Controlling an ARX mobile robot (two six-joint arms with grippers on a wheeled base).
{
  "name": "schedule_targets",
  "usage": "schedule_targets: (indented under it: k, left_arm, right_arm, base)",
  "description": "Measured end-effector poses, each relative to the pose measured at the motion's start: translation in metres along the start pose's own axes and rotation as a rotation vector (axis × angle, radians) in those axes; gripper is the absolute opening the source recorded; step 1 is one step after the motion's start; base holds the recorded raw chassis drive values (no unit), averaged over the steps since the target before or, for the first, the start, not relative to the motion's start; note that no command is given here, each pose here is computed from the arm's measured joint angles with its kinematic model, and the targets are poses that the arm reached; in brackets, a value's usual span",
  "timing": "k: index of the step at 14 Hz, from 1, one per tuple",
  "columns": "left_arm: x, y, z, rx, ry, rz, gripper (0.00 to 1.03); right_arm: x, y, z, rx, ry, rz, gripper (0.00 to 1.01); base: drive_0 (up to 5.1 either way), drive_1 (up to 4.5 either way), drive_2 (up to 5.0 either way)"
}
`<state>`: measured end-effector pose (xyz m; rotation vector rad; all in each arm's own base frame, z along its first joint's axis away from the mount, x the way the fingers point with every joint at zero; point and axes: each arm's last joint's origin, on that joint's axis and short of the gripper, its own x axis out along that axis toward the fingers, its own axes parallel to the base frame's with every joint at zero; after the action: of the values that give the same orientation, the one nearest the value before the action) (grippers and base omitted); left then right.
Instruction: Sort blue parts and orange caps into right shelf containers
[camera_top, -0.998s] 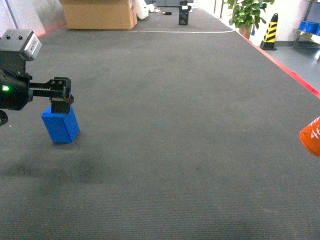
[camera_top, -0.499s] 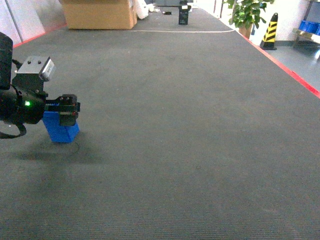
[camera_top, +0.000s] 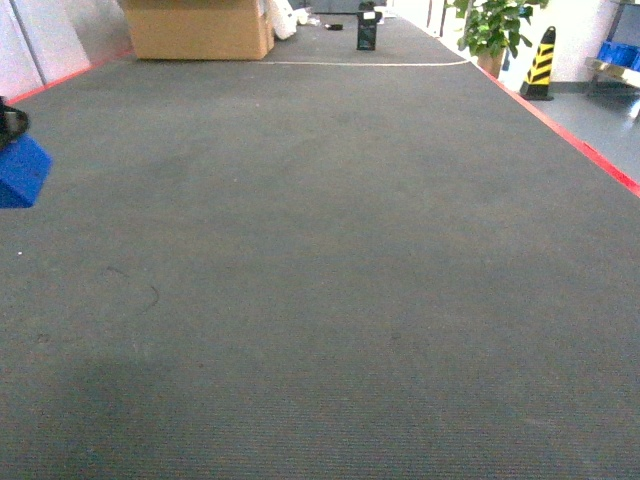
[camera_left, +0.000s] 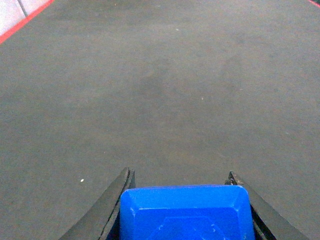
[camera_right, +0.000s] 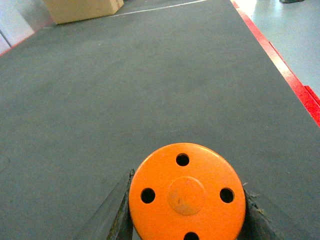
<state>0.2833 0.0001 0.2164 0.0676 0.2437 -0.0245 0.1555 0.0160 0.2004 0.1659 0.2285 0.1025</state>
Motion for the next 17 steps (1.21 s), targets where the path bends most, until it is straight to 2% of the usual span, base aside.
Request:
schedule_targets:
  k: [1,2,3,4,5,6,7,9,11,17]
  left_arm:
    - [-0.006,-0.001,-0.001,0.003,-0.002,0.003,0.46]
    - [-0.034,-0.005,-0.008,0.025,0.0,0.025,0.46]
    - [-0.066,-0.01,-0.021,0.056,0.022,0.057,0.46]
    - [-0.099,-0.012,-0.036,0.061,0.021,0.093,0.46]
    - [-0.117,-0.01,-0.031,0.051,-0.071,0.116,0.46]
    - [-0.125,-0.008,-0.017,0.04,-0.152,0.134,0.46]
    - [-0.127,-0.008,-0.009,0.037,-0.189,0.137,0.46]
    - [-0.123,-0.008,-0.016,0.042,-0.14,0.132,0.45]
    - [-0.123,-0.008,-0.017,0.042,-0.143,0.133,0.45]
    - [-0.124,-0.008,-0.017,0.042,-0.143,0.132,0.45]
  right_arm:
    - [-0.002,0.0,0.0,-0.005,0.0,-0.002,0.45]
    - [-0.01,0.001,0.0,-0.026,-0.005,-0.007,0.45]
    - [-0.026,0.001,0.001,-0.058,-0.022,-0.023,0.45]
    - [-0.042,-0.001,-0.002,-0.076,-0.051,-0.054,0.45]
    - [-0.05,-0.002,-0.007,-0.086,-0.08,-0.073,0.45]
    - [-0.051,-0.002,-0.006,-0.091,-0.091,-0.072,0.45]
    - [-0.05,-0.002,-0.007,-0.095,-0.08,-0.073,0.45]
    - [-0.049,-0.002,-0.007,-0.097,-0.077,-0.073,0.45]
    - [-0.049,-0.002,-0.007,-0.097,-0.076,-0.073,0.45]
    - [-0.049,-0.002,-0.007,-0.098,-0.077,-0.073,0.45]
  base:
    - [0.0,0.0,0.0]
    - [0.0,0.0,0.0]
    - [0.0,0.0,0.0]
    - [0.0,0.0,0.0]
    - [0.0,0.0,0.0]
    - [0.0,0.0,0.0]
    - [0.0,0.0,0.0]
    - [0.0,0.0,0.0]
    - [0.0,0.0,0.0]
    - [4.9,-2.5,-2.5]
